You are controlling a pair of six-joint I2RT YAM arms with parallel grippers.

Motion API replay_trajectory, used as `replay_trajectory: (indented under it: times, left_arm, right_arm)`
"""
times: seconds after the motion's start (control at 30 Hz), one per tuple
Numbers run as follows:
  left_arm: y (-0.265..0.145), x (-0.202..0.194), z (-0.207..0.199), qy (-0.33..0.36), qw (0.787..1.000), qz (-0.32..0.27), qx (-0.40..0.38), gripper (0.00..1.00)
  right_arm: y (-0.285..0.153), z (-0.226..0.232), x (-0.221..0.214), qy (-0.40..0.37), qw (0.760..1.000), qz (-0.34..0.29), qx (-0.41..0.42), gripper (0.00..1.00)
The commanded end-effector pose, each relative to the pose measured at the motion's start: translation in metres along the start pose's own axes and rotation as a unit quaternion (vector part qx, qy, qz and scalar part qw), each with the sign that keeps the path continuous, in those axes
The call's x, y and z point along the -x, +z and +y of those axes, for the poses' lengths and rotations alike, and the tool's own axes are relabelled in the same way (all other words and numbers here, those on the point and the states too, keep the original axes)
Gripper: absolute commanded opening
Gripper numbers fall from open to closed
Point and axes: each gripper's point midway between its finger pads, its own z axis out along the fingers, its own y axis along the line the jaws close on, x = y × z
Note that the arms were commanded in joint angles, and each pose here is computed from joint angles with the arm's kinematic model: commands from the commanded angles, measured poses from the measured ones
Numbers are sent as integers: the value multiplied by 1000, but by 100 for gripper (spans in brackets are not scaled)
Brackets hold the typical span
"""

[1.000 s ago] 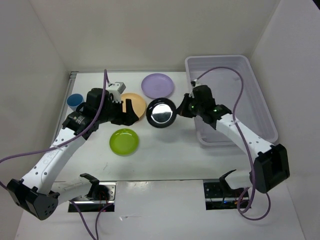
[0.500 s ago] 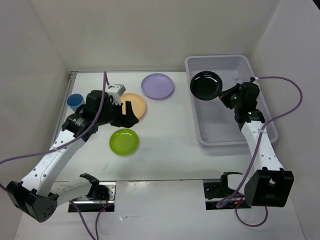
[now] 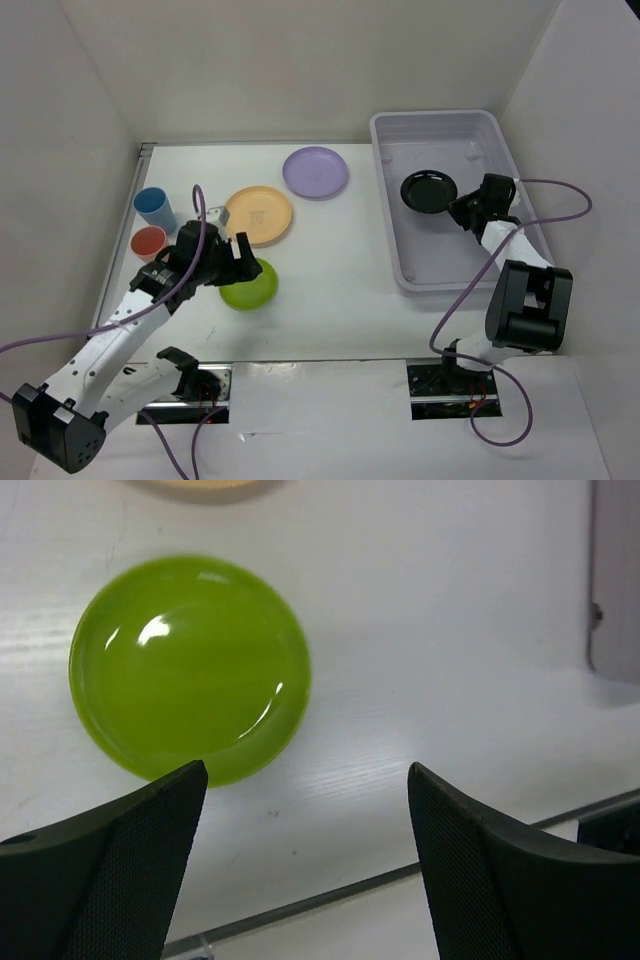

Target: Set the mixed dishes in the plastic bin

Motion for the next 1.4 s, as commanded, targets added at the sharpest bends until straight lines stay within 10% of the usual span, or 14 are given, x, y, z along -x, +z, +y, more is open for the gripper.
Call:
replay_trajectory:
  times: [0.0,0.37,0.8,1.13,1.37]
  left_arm:
    - [0,9,10,-100,993,-56,26,88]
    - [22,-25,30,-266,961,-56,47,87]
    - [36,-96,59,-386,920,-25,66,90]
    - [48,-104,78,-423,901,-64,73,77]
    - [65,-100,84,-418,900,-46,117,75]
  right_arm:
    - [11,13,23,-1,999,-49,11,0]
    - [53,-22,5,-13,998,-15,-52,15]
    - [33,5,5,-63,996,-46,-53,89]
    - [-40,114,-15,-148,983,-79,76,99]
    - [-88,186,-141,-251,936,75,235,99]
